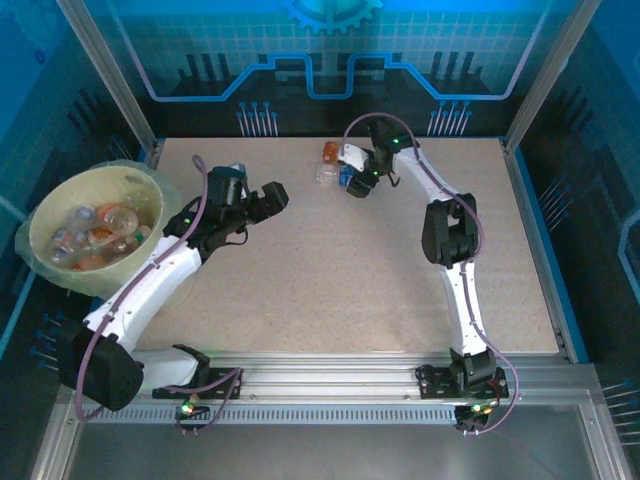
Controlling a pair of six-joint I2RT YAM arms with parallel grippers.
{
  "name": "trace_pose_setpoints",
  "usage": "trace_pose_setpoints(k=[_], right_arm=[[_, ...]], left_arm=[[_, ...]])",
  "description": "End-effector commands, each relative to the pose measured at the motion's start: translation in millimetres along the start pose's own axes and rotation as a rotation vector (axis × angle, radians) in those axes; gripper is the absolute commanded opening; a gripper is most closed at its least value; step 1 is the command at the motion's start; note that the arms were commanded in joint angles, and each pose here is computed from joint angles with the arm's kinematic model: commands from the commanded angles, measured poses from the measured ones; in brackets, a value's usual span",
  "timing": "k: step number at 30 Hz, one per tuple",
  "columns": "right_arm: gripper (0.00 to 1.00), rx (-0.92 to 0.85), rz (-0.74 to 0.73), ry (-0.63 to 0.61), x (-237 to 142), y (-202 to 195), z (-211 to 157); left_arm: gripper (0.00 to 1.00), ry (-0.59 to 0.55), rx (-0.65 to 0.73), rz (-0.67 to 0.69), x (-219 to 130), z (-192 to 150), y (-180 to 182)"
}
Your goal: Put the plastic bottles in the bin
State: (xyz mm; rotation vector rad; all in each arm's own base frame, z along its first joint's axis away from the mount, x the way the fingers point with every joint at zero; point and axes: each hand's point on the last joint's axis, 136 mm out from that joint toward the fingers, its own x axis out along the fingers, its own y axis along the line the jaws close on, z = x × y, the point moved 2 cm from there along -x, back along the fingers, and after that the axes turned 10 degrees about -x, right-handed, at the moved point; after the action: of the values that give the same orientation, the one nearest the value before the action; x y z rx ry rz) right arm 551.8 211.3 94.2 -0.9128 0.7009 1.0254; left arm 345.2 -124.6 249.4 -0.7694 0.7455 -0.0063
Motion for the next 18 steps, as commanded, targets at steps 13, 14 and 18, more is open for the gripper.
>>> trace_pose_setpoints(k=[13, 14, 18], right_arm=[[0.74, -0.15, 0.116, 0.033, 36, 32, 2], [0.74, -0.141, 0.113, 0.021, 36, 31, 5], [0.75, -0.122, 0.042, 0.013, 44, 20, 14]], left_arm=[[0.99, -0.045, 0.007, 0.089, 6, -3, 28], [0.99, -0.046, 0.007, 0.086, 6, -3, 28], [0.99, -0.045, 0.006, 0.085, 8, -3, 27]])
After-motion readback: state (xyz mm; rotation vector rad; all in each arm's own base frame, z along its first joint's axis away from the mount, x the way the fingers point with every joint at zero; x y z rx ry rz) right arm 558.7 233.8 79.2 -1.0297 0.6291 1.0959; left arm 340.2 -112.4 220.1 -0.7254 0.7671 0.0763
